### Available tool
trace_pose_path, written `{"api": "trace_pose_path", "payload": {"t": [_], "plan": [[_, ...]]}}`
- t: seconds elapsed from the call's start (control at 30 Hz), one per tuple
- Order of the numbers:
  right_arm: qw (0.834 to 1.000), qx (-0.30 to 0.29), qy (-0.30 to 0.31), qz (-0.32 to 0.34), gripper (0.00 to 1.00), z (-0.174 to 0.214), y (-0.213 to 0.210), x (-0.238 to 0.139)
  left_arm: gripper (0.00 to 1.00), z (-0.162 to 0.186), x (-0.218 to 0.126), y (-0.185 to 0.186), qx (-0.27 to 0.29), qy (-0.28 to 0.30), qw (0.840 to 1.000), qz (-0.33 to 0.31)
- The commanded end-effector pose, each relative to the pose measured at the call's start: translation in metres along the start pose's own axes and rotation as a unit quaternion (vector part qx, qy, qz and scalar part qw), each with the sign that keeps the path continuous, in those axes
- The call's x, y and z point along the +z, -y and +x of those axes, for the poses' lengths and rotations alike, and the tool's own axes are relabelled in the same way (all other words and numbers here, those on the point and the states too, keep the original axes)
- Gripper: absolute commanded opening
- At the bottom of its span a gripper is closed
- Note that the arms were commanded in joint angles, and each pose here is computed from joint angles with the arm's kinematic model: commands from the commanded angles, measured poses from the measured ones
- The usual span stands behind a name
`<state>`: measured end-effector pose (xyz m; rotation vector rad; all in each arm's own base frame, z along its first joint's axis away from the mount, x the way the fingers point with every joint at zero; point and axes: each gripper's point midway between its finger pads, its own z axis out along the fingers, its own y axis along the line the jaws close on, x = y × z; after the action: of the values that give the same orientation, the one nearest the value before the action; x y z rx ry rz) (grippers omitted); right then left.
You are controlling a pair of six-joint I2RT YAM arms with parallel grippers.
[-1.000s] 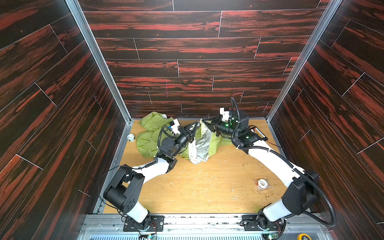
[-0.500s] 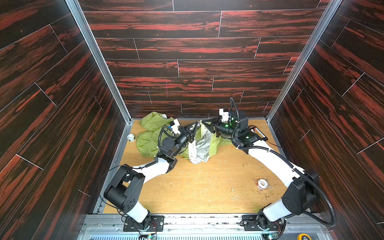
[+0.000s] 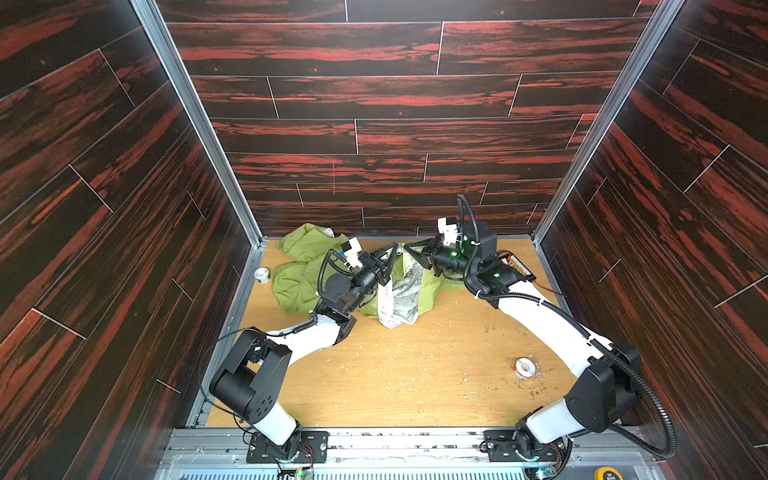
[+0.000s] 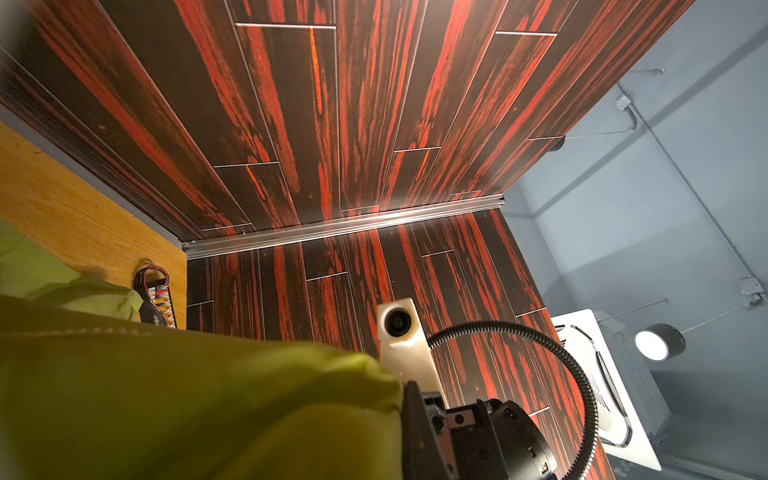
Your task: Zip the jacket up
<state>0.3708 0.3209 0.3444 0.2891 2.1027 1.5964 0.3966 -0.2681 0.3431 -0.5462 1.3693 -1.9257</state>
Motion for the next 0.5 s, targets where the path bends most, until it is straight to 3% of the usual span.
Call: {"api": "trace_pose_path", "payload": {"t": [0.0, 0.47], "plan": [[0.999, -0.025, -0.042, -0.014, 0.00, 0.026, -0.017, -0.012, 0.00, -0.009, 0.007, 0.025, 0.005, 0.017, 0.999, 0.037], [0.997, -0.024, -0.068, -0.006, 0.00, 0.048, -0.009, -0.016, 0.00, -0.012, 0.003, 0.028, 0.010, 0.028, 0.999, 0.035]]}}
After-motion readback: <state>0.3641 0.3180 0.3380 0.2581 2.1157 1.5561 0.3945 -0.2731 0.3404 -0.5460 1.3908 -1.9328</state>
